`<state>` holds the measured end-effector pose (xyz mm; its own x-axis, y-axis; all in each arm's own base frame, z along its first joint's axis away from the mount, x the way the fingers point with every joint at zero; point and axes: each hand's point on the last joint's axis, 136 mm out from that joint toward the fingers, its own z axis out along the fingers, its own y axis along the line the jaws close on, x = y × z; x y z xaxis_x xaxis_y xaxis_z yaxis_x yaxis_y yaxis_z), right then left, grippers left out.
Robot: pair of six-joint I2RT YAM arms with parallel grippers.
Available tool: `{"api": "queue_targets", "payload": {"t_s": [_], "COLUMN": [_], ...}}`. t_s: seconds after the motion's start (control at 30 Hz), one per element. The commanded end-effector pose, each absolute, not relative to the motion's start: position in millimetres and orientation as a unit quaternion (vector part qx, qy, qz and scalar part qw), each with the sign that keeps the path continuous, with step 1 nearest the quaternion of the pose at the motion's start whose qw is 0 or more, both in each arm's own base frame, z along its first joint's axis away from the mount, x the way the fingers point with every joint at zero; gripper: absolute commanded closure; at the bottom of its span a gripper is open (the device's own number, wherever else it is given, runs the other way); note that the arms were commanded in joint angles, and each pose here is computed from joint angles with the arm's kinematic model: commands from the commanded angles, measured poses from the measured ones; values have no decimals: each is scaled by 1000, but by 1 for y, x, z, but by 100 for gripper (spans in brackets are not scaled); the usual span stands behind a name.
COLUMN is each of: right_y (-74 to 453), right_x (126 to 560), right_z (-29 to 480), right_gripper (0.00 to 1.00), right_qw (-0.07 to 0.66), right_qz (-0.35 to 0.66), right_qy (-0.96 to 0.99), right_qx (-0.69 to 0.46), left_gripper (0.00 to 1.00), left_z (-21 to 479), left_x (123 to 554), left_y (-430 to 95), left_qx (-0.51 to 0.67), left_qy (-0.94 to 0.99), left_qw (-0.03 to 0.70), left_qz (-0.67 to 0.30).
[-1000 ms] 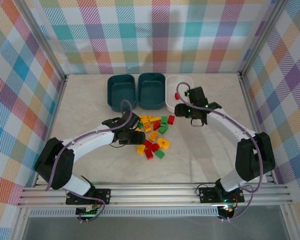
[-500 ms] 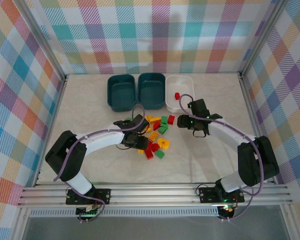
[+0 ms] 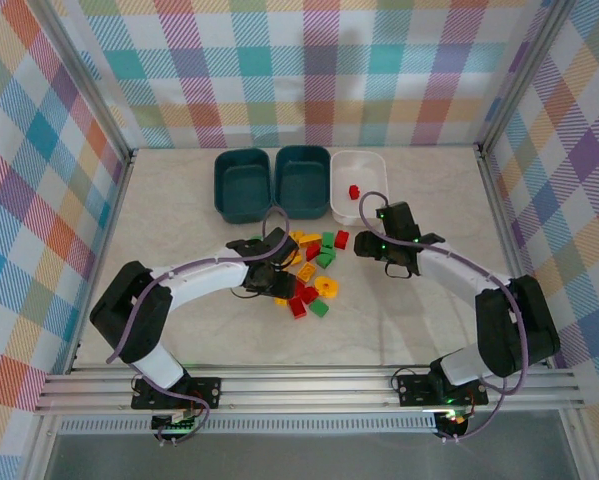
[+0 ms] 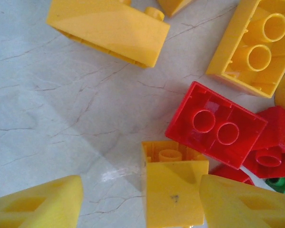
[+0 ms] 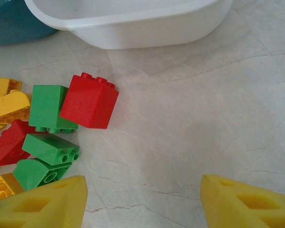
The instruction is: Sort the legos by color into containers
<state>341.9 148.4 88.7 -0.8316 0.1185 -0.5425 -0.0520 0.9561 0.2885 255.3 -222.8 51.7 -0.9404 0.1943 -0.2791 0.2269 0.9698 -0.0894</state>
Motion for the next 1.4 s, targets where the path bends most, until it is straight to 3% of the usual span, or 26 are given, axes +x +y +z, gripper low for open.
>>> {"api": "queue_targets", "payload": {"t_s": [0.0,0.2,0.43,0.77,0.93,1.37], "right_y": [149,139,136,137,137,130], "right_x": [345,345,344,344,345,345], "right_z": [98,96,97,96,95,86], "right_gripper": [35,34,34,34,34,34], "right_qw": [314,334,342,341,341,342], "right_qz": [154,138,138,139,138,127], "right_qy": [937,931,927,928,928,927], "right_qx": [26,50,61,61,62,84], "left_gripper": [28,21,21,38,54,70], "left_z": [78,71,57,33,30,101], "left_x": [258,254,251,254,252,279], "left_y": [-225,-229,-236,-225,-219,-242], "left_qx": [108,112,122,108,107,110], "left_qy": [980,981,982,986,987,977], "left_qw": [153,143,127,120,120,177], "left_qz": [-66,-70,-72,-28,-18,-53]}}
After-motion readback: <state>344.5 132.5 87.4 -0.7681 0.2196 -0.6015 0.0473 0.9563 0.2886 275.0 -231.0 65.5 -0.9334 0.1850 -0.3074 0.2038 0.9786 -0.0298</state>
